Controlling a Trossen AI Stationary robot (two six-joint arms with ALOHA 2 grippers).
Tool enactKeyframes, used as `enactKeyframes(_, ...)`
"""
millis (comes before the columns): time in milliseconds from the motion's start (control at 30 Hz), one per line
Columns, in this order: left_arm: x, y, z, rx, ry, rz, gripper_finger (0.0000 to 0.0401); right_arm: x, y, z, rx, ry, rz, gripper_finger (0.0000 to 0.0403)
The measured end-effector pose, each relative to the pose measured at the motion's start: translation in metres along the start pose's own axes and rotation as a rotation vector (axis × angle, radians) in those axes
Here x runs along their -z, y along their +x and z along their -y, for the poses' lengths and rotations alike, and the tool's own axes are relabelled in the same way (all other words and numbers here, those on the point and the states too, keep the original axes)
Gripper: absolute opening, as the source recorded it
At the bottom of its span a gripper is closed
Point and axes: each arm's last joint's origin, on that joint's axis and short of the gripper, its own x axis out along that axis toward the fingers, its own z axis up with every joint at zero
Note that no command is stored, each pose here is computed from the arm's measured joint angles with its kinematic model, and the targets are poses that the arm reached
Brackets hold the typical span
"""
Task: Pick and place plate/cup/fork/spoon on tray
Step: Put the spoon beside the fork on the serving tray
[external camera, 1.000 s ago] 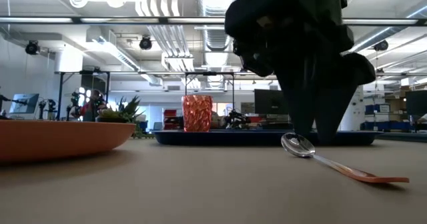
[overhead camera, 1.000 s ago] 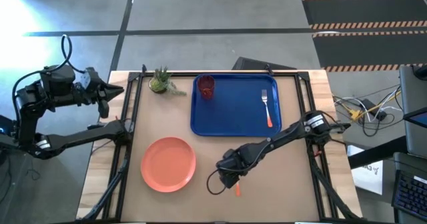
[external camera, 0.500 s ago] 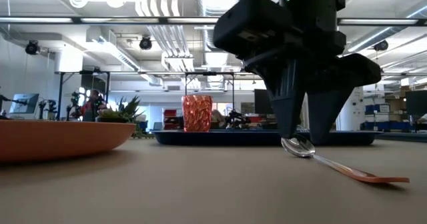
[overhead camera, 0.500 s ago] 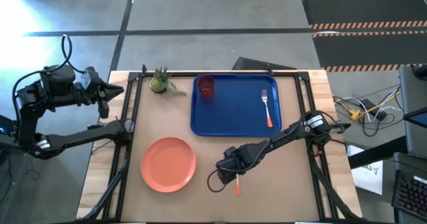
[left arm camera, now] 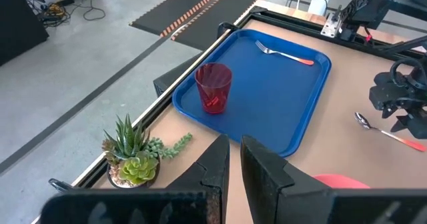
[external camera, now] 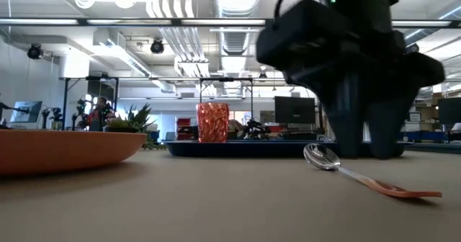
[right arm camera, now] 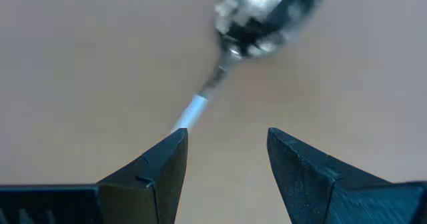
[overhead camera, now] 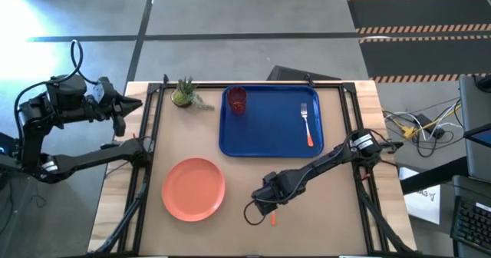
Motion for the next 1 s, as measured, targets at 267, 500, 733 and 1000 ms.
enactKeyframes(267, 0.0000, 0.0000, 0.0000, 0.000, 0.000, 0.000, 0.0019, 0.0022, 0.0046, 0.0026, 0.008, 0.009, -0.018, 0.0196)
enactKeyframes(500, 0.0000, 0.0000, 0.0000, 0.001, 0.000, 0.000, 0.0019, 0.0020, 0.0047, 0.0025, 0.007, 0.023, -0.018, 0.0196)
enactKeyframes(733, 0.0000, 0.0000, 0.0001, 0.002, 0.000, 0.000, 0.0019, 0.0019, 0.0058, 0.0030, 0.007, 0.051, -0.017, 0.0196)
enactKeyframes(1000, 0.0000, 0.0000, 0.0001, 0.005, 0.000, 0.000, 0.0019, 0.0001, 0.0063, -0.0003, -0.028, 0.073, 0.020, 0.0196)
